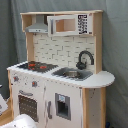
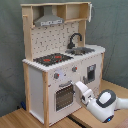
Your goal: Play with the kitchen
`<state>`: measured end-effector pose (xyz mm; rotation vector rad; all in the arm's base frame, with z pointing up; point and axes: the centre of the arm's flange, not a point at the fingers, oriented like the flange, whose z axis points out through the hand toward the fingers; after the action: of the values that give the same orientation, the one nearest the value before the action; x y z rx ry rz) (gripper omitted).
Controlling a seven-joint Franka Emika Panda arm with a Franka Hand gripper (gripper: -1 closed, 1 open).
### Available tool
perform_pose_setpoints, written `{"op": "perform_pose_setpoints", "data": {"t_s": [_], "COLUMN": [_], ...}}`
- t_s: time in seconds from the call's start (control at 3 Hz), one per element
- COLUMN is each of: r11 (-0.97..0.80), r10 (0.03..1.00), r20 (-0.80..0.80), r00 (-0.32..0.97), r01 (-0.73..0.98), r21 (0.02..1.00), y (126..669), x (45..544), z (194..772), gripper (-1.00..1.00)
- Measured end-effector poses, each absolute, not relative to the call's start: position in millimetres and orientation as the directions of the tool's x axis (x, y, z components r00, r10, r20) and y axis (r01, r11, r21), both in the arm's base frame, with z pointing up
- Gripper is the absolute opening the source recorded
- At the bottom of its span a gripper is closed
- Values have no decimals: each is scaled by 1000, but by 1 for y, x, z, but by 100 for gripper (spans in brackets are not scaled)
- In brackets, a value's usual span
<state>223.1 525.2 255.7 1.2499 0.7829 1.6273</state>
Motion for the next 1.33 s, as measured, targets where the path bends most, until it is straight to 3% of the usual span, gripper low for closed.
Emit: {"op": "perform_pose_setpoints", "data": {"t_s": [1.33], "r11": [-652], "r10": [747], "r20": [662], "r00": [-61], "r01": [-258], "r21": [713], "y": [462], "x": [261], "z": [228], "gripper": [100]}}
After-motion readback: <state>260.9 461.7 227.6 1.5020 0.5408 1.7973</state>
